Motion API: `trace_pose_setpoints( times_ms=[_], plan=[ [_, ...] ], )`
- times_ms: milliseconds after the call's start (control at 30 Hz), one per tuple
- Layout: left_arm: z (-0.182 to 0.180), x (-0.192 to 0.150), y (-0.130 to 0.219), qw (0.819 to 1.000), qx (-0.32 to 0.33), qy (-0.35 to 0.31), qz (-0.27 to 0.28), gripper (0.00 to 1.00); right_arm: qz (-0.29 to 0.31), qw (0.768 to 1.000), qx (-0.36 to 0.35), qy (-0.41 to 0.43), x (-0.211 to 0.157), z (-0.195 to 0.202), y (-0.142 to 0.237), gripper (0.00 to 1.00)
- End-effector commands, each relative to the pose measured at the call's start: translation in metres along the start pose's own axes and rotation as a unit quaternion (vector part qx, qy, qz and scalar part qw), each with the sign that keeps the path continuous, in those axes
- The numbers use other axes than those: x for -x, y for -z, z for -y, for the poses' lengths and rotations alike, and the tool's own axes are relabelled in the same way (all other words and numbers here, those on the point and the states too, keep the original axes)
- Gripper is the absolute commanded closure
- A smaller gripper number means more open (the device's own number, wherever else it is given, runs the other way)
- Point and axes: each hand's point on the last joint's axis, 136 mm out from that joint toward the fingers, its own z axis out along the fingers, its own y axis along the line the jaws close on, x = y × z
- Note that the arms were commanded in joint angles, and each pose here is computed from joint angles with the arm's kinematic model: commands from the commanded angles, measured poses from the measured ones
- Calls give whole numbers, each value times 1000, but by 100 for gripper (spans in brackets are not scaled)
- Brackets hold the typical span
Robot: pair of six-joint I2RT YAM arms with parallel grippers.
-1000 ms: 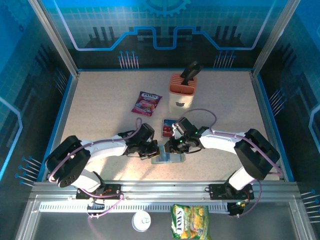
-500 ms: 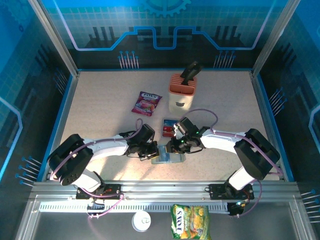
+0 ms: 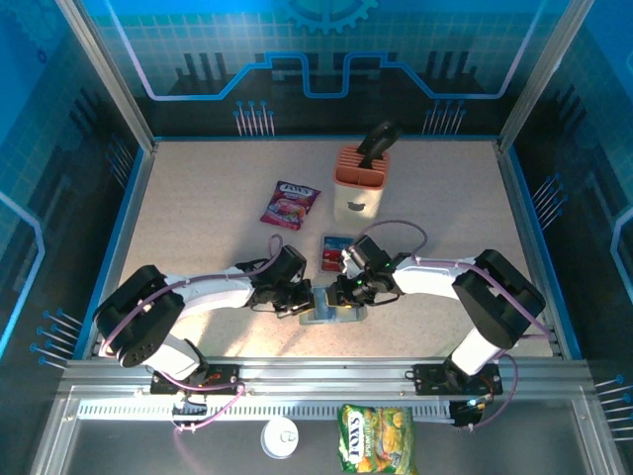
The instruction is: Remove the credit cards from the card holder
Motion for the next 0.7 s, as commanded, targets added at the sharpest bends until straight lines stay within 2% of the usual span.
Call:
trace_pose_setpoints(
  times_ms=[0,233,500,667],
  plan=[
    [-8,-4,-2,1000,24,-8,-7,100,-7,1000,17,-14,-3,-1,-1,75],
    [-9,-4,-3,1000,25,-8,-8,100,3,998,54,-17,1,-16,3,80],
    [-9,-4,-2,1000,26,-8,-7,100,7,999,32,-15,-2,-6,6,88],
    [-8,-4,-1,1000,23,-10,-7,100,14,1000,19,-16,-5,2,12,89]
  ],
)
